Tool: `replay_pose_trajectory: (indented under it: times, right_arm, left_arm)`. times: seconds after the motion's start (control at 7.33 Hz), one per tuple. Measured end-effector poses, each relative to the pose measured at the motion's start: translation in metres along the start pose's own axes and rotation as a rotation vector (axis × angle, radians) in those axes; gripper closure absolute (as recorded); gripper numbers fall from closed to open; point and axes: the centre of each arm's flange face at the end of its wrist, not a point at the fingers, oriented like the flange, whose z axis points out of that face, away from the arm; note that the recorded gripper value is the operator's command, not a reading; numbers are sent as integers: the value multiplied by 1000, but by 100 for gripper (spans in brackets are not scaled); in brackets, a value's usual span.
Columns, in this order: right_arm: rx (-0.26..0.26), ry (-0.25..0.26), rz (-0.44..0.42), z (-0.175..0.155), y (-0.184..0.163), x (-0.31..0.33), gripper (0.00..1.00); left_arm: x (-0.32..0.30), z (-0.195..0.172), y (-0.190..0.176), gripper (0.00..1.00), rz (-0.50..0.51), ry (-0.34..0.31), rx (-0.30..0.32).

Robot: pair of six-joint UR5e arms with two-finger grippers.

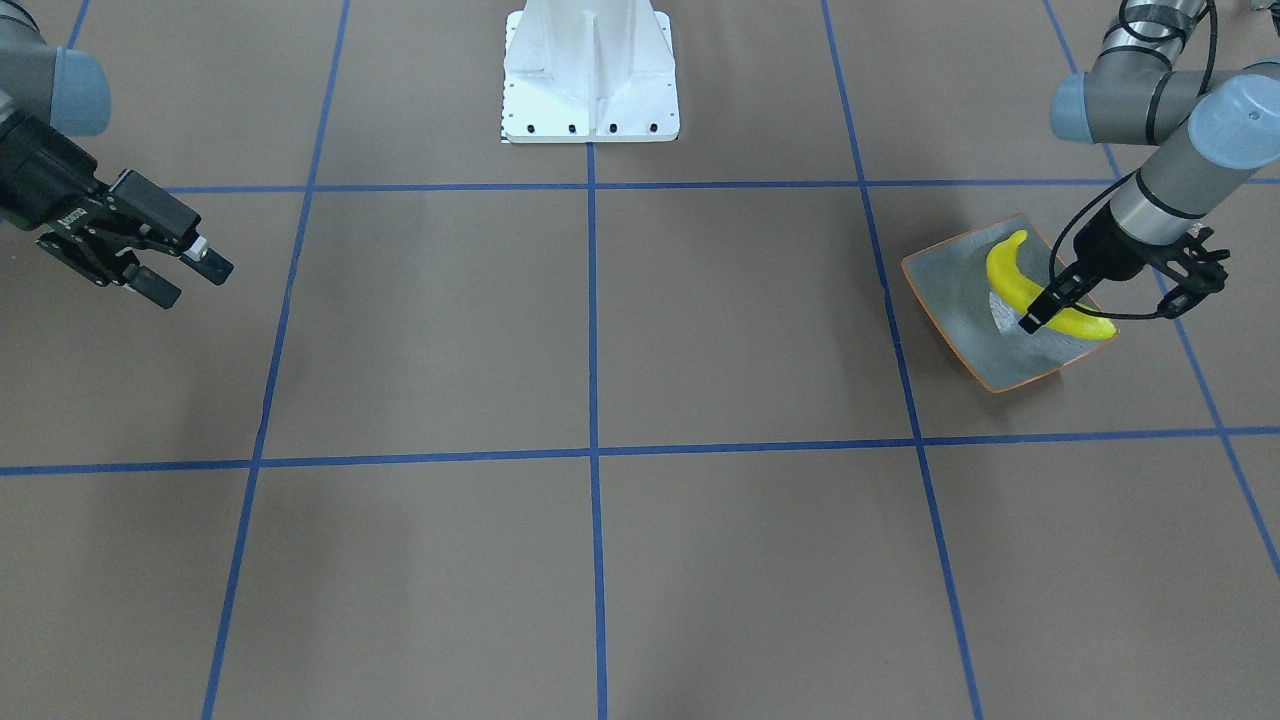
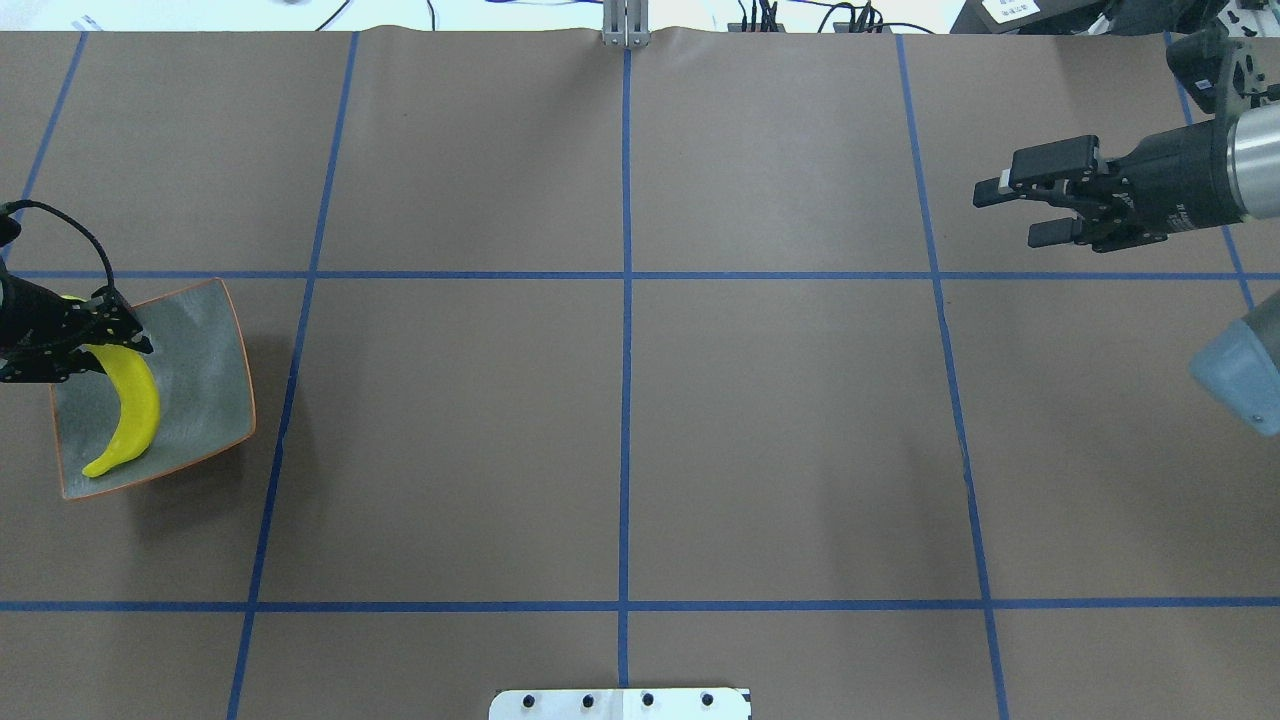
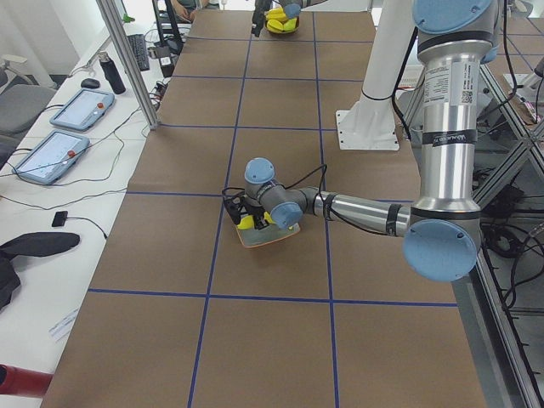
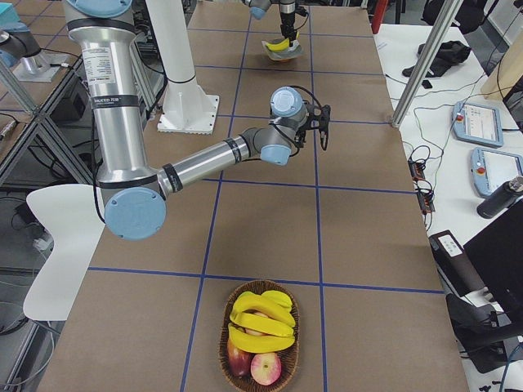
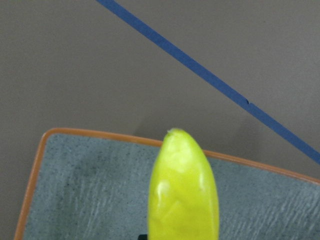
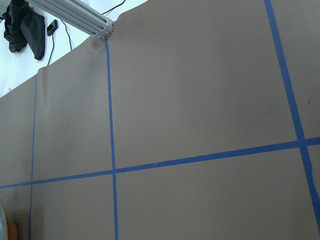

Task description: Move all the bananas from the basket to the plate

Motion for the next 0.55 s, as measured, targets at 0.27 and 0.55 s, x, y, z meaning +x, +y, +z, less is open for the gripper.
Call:
replay_pose_trajectory:
  times: [0.27, 0.55]
  right_arm:
    - [1, 0, 0, -1, 0, 0, 0]
    - [0, 0, 0, -1, 0, 1, 0]
  left_arm:
    - [-3, 1, -1, 12, 11, -12, -1]
    - [-4, -5, -3, 3, 12, -5, 0]
